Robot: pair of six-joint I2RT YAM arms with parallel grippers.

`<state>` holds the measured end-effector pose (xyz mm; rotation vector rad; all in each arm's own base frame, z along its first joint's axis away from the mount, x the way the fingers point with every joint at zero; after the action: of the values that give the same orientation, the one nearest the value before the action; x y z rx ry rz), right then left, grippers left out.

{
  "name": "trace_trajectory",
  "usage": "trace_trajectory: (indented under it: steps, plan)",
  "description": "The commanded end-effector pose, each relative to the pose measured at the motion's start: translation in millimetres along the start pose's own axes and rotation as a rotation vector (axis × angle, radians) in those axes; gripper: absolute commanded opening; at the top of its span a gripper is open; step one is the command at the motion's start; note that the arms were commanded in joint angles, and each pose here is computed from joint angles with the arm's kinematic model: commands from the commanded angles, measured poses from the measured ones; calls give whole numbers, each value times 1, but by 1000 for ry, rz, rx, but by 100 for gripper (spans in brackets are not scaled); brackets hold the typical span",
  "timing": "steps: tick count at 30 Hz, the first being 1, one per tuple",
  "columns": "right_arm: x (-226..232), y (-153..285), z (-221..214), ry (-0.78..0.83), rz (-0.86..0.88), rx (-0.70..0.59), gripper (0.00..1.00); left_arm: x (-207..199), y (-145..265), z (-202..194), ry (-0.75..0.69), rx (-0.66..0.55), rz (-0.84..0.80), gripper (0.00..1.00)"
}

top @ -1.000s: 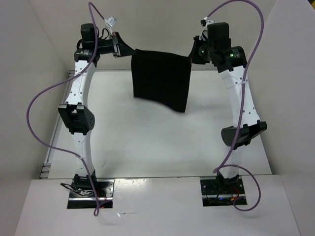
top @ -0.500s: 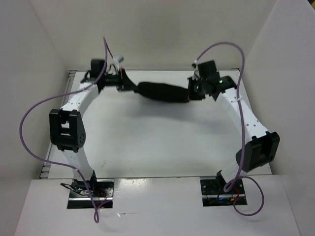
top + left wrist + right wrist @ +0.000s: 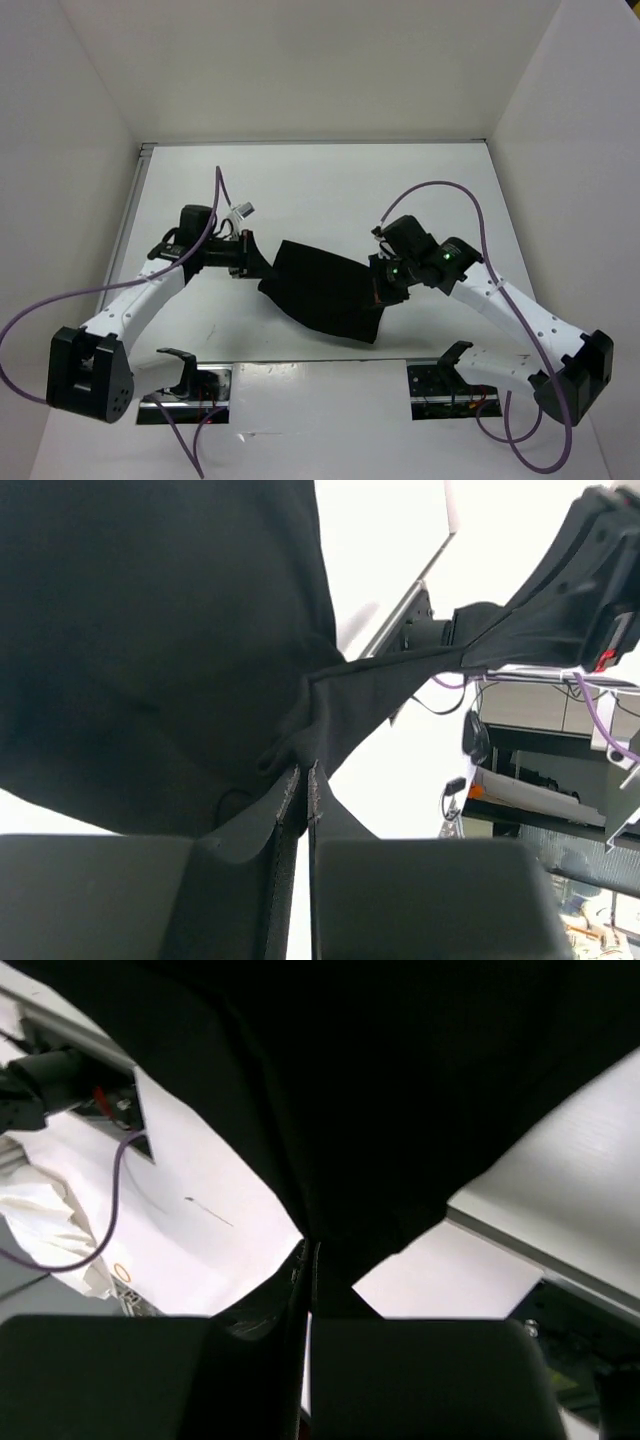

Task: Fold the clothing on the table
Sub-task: Fold the skirt

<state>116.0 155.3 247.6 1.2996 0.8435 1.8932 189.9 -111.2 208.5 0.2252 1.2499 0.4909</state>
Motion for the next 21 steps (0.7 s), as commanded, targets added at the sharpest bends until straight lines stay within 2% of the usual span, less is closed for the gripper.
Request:
trace_trajectory:
  steps: [1, 4, 10, 16, 21]
  plan:
    - [-6, 2, -3, -83, -99, 23, 0, 8, -6, 11, 17, -2, 46, 11]
    - [-15, 1, 2, -113, -199, 17, 0, 15, -15, 26, 27, 4, 50, 12]
    - [-30, -8, 7, -150, -366, 9, 0, 47, -36, 45, 107, -2, 187, 12]
    - [-38, -18, 20, -182, -419, -27, 0, 61, -54, 59, 154, 7, 198, 12]
    - [-36, -27, 37, -155, -422, -57, 0, 63, -66, 66, 119, -5, 261, 12]
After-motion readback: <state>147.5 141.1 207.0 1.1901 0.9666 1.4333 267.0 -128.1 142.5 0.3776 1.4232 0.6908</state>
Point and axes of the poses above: each gripper's point midway between its finger pads, its own y axis back along the fingers, its own x axis along the line the jaws close on, z = x × y, the point moved 10 cm from there along y, back along the fingers, and after that the axes turned 5 degrees about y, right-handed, at the moved point
